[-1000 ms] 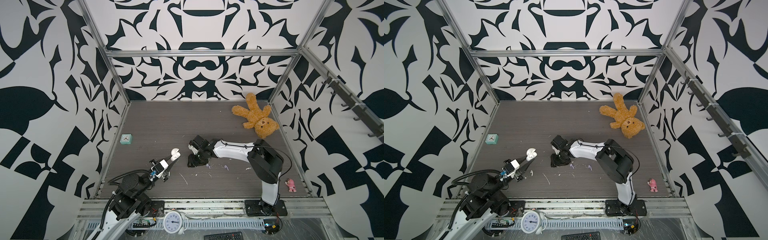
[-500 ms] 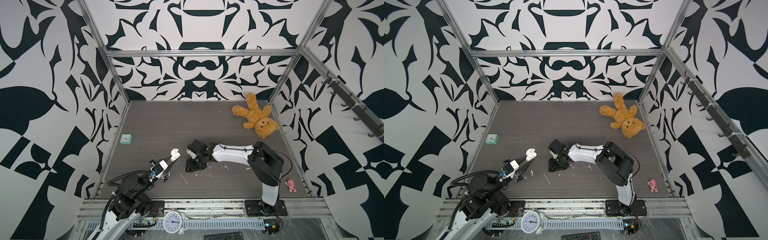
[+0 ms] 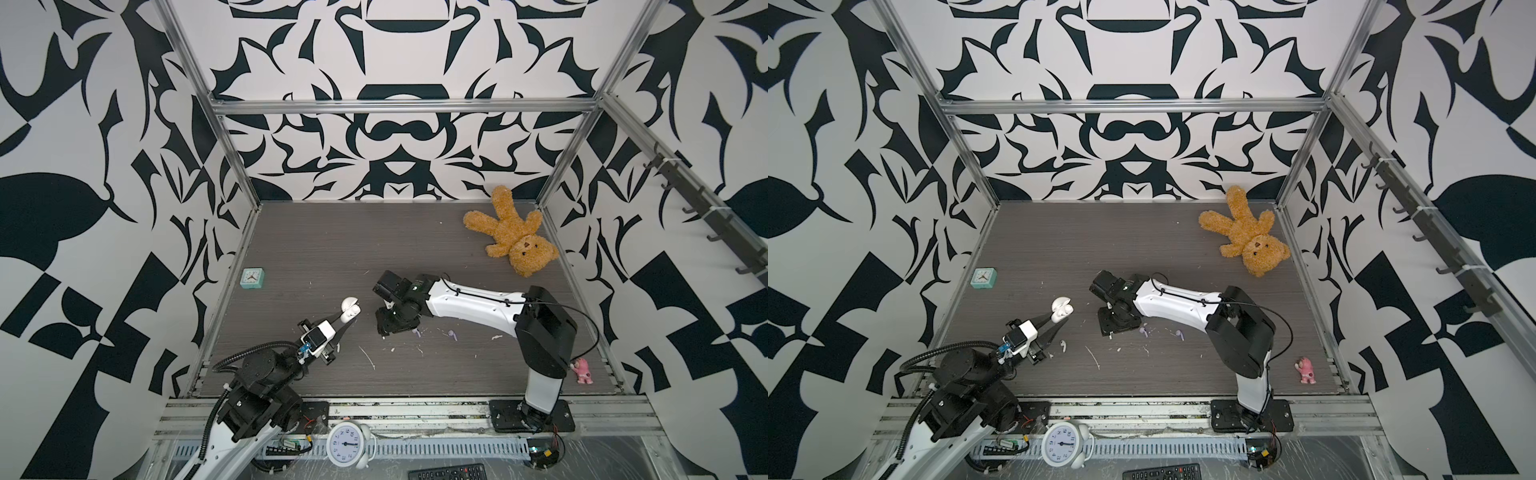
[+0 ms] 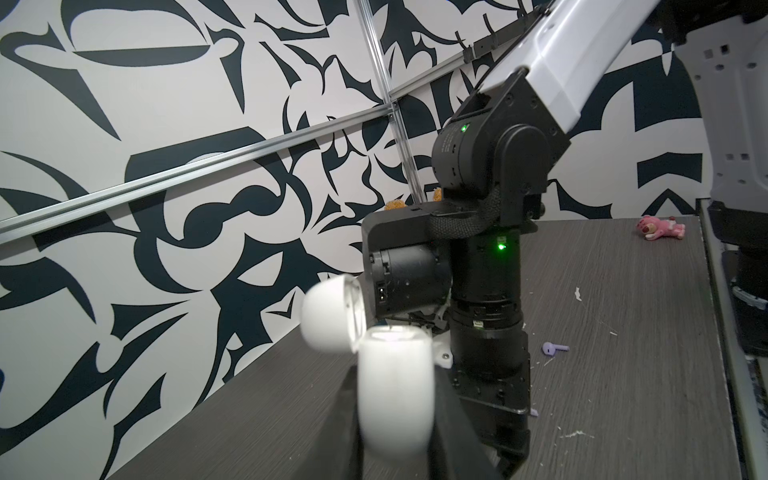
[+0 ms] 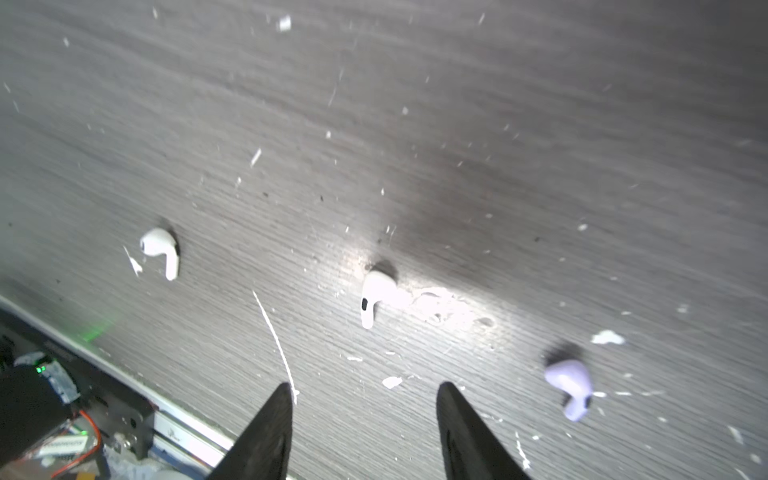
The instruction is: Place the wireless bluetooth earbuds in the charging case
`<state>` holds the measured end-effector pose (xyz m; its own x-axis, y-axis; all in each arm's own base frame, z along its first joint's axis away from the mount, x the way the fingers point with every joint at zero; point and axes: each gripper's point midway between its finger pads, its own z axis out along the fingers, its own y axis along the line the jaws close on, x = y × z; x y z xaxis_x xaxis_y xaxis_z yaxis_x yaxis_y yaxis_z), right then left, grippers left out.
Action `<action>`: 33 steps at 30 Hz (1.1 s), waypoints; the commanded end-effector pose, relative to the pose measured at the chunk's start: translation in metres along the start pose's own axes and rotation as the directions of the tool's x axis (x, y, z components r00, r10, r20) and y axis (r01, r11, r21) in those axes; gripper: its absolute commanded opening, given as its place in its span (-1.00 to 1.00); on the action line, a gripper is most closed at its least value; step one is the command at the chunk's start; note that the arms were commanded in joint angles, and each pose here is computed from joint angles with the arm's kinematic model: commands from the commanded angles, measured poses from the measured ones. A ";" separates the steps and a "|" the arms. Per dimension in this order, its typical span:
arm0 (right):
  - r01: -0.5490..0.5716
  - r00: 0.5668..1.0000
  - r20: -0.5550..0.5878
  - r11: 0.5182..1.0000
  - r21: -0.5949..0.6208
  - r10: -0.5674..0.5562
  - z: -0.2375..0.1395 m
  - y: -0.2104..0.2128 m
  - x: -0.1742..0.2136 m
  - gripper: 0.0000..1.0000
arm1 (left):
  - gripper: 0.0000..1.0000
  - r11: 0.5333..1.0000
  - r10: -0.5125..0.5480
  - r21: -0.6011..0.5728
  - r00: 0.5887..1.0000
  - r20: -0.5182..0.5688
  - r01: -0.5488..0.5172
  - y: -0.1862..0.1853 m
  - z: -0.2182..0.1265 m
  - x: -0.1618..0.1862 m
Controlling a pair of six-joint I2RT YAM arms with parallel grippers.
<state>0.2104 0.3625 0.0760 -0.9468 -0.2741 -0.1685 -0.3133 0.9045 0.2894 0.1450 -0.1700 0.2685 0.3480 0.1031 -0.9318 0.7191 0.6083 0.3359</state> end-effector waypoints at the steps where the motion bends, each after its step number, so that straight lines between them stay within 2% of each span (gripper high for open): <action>1: -0.028 1.000 0.007 0.996 0.082 0.028 -0.005 -0.008 -0.002 0.16 | -1.00 1.000 0.013 0.007 1.000 0.019 -0.014 -0.002 -0.002 -0.002; 16: -0.029 1.000 -0.006 0.985 0.170 0.030 0.017 -0.003 -0.018 -0.01 | -1.00 1.000 0.015 0.006 1.000 0.017 -0.015 -0.002 -0.001 -0.002; 33: -0.026 0.999 -0.029 0.984 0.175 0.031 0.038 -0.001 -0.018 -0.27 | -1.00 1.000 0.016 0.004 1.000 0.017 -0.016 -0.002 -0.002 -0.002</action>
<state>0.2269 0.3728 0.0323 -0.9584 -0.2651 -0.1060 -0.2767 0.9540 0.1157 0.1449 -0.1699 0.2687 0.3488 0.1030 -0.9315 0.7185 0.6088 0.3363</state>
